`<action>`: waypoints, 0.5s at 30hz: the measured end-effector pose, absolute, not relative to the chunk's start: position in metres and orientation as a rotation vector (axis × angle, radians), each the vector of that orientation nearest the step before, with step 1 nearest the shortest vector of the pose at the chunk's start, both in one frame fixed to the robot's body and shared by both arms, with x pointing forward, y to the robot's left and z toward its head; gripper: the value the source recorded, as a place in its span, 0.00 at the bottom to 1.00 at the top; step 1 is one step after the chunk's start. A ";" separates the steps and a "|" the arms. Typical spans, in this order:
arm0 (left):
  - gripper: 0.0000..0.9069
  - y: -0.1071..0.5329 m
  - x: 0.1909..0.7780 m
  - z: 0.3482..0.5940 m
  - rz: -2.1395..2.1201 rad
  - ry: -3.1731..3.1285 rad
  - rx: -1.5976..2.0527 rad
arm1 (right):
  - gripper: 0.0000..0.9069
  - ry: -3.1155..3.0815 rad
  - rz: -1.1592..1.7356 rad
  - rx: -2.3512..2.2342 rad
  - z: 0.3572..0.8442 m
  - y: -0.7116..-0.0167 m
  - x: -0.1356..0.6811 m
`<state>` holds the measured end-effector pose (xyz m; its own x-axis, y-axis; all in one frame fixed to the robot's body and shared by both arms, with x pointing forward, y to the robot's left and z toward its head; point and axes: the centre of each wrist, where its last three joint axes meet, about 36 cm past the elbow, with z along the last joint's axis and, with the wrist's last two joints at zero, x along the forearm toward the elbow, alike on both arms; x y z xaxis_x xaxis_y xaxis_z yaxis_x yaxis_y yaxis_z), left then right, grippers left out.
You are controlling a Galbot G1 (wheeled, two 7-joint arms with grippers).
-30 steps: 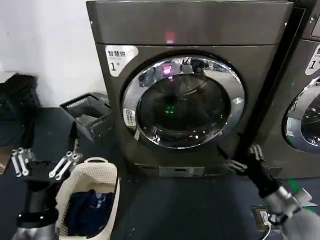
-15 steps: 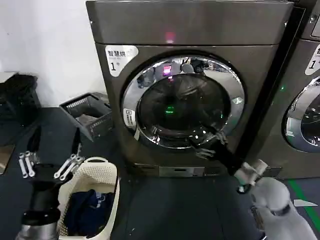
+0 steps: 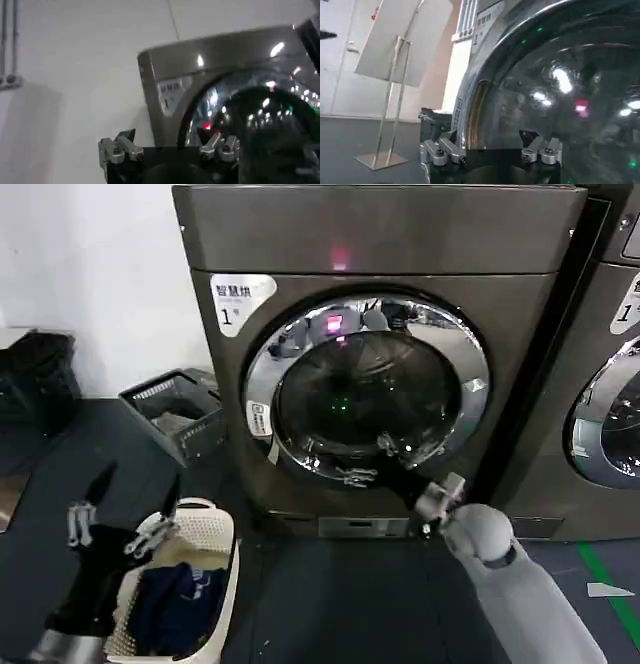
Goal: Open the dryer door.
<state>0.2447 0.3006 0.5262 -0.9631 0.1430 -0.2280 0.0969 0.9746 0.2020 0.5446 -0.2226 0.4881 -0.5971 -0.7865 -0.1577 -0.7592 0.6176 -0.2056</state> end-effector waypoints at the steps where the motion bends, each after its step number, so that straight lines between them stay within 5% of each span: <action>1: 1.00 0.302 0.245 0.528 0.300 2.900 0.182 | 1.00 2.606 -0.175 -1.276 0.489 -0.220 0.547; 15: 1.00 0.327 0.252 0.524 0.325 3.103 0.168 | 1.00 2.565 -0.180 -1.356 0.501 -0.170 0.585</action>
<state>0.2520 0.3268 0.5237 -0.9941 0.1086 -0.0052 0.1051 0.9725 0.2077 0.5851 -0.1699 0.5009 -0.5433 -0.8264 -0.1479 -0.7977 0.5630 -0.2161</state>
